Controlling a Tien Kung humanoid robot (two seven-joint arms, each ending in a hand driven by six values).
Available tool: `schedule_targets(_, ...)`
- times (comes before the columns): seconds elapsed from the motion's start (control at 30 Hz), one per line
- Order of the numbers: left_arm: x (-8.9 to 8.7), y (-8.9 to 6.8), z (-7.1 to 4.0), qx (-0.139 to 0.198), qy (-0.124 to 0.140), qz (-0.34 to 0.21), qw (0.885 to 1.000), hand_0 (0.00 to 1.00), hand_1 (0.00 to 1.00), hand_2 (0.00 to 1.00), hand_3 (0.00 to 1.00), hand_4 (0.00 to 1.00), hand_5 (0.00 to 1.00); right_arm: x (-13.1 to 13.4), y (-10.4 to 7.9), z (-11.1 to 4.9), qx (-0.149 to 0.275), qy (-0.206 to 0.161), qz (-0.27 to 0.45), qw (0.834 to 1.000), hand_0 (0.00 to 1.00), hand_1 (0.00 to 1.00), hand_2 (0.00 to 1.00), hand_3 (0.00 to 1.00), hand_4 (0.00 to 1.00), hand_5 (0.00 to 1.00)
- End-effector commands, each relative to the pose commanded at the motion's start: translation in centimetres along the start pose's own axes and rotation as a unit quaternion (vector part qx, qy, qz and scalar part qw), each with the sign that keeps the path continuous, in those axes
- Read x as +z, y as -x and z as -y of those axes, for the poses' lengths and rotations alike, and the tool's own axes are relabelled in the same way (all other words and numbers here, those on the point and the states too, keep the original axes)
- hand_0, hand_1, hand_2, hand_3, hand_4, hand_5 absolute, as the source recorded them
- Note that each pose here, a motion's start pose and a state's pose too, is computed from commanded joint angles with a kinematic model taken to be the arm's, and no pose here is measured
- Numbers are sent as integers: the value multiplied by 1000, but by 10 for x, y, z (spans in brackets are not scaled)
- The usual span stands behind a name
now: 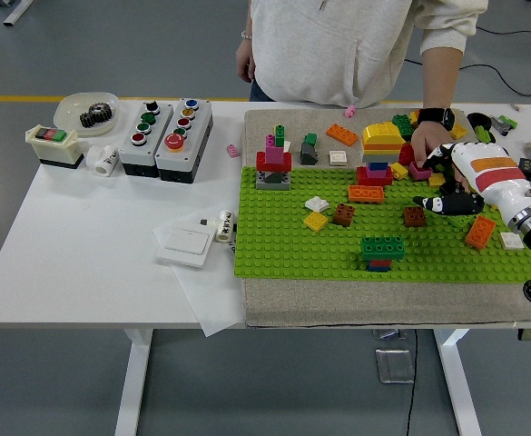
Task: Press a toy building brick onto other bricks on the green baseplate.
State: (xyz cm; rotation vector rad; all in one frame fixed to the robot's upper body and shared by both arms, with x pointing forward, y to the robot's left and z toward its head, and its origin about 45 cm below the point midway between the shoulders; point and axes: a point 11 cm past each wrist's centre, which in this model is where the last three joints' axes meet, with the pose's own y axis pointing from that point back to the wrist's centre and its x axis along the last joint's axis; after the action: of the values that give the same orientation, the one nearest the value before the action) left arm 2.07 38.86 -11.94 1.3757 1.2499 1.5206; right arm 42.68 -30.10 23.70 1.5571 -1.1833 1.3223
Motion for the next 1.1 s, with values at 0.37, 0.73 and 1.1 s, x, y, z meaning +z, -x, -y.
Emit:
schedule_targets(0.37,2,0,0,-2,2,-1,1000,489,599,754,787,830,829,-15,24,15,-69,-5,-63,996,481,549,570,584,926,347)
schedule_targets(0.73,5,1,-1,-2,7,-3,1000,485,596,751,787,830,830,-14,31,25,-102,9,-117,988,426,519,545,608,908,310)
schedule_targets(1.1,6,2,-1,-3,7,-5,1000,485,595,752,787,830,826,-8,43,28,-129,13,-151,980,408,505,537,598,900,308)
